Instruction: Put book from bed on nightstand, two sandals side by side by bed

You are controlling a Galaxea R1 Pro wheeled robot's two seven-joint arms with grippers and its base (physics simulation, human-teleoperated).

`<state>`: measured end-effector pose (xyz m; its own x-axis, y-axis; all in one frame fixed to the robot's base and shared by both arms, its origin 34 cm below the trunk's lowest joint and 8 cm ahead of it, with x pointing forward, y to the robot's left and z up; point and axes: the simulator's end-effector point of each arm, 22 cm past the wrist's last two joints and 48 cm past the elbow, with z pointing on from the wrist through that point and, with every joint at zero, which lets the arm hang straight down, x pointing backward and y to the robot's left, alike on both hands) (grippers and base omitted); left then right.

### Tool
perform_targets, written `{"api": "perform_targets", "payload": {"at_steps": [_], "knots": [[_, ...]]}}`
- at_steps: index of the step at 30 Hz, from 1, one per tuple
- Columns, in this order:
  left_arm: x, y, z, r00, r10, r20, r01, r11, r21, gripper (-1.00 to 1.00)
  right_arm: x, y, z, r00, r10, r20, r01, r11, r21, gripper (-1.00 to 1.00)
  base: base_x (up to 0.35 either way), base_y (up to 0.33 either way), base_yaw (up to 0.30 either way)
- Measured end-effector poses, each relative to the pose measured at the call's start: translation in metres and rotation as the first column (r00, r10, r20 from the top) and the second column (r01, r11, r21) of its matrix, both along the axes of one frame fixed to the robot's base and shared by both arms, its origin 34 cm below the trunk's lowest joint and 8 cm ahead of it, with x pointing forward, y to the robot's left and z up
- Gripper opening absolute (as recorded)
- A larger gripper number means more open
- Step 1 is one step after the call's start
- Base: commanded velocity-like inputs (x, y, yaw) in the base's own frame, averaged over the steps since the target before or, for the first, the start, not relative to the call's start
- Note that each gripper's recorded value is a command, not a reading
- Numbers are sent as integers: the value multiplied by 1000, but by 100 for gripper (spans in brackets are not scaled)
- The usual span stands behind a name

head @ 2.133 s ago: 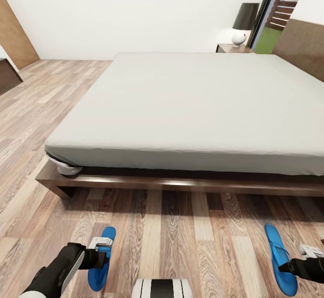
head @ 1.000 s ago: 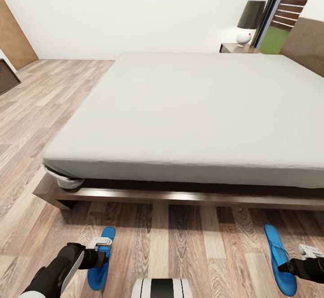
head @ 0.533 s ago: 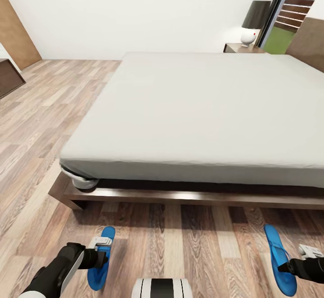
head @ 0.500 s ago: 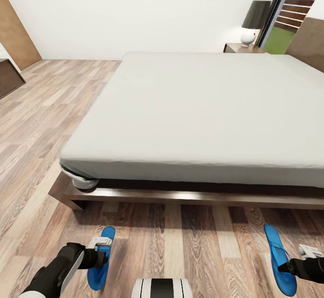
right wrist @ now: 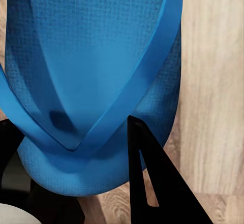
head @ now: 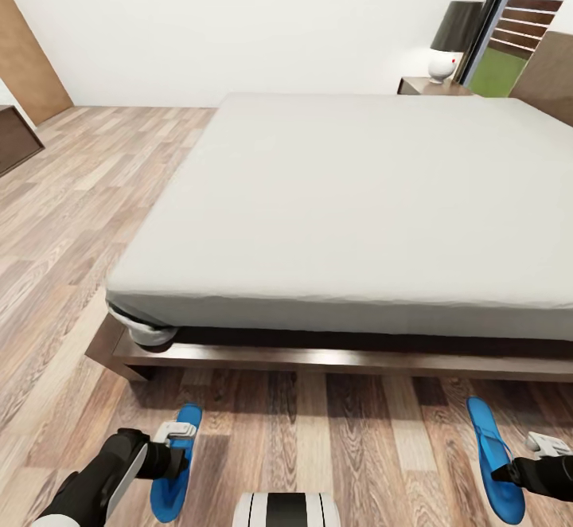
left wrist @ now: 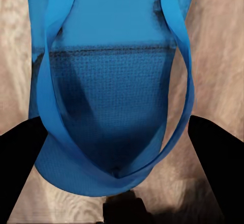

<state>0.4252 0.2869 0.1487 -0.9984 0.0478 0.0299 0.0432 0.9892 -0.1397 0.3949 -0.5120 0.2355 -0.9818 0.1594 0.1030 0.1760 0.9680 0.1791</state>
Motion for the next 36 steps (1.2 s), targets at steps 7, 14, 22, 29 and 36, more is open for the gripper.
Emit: {"api": "perform_targets", "payload": {"at_steps": [7,14,22,29,36], "knots": [[0,-2,8,999,4,-38,-4,1000,0,-100,0,0,0,1000,0,0,0,1000,0,-100,0,0,0],[1,-2,9,999,5,-36,-5,1000,-1,-100,0,0,0,1000,0,0,0,1000,0,-100,0,0,0],[-8,-3,-2,998,4,-64,-5,1000,-3,-100,-8,0,-10,1000,1,-29,-1,1000,-1,-100,0,0,0],[-19,-3,-12,996,4,-92,-4,1000,-3,-100,-16,0,-19,998,1,-57,-1,1000,0,-100,0,0,0],[-28,-4,-22,993,4,-116,-4,1000,-4,-100,-24,0,-28,996,1,-86,-1,1000,0,-100,0,0,0]]}}
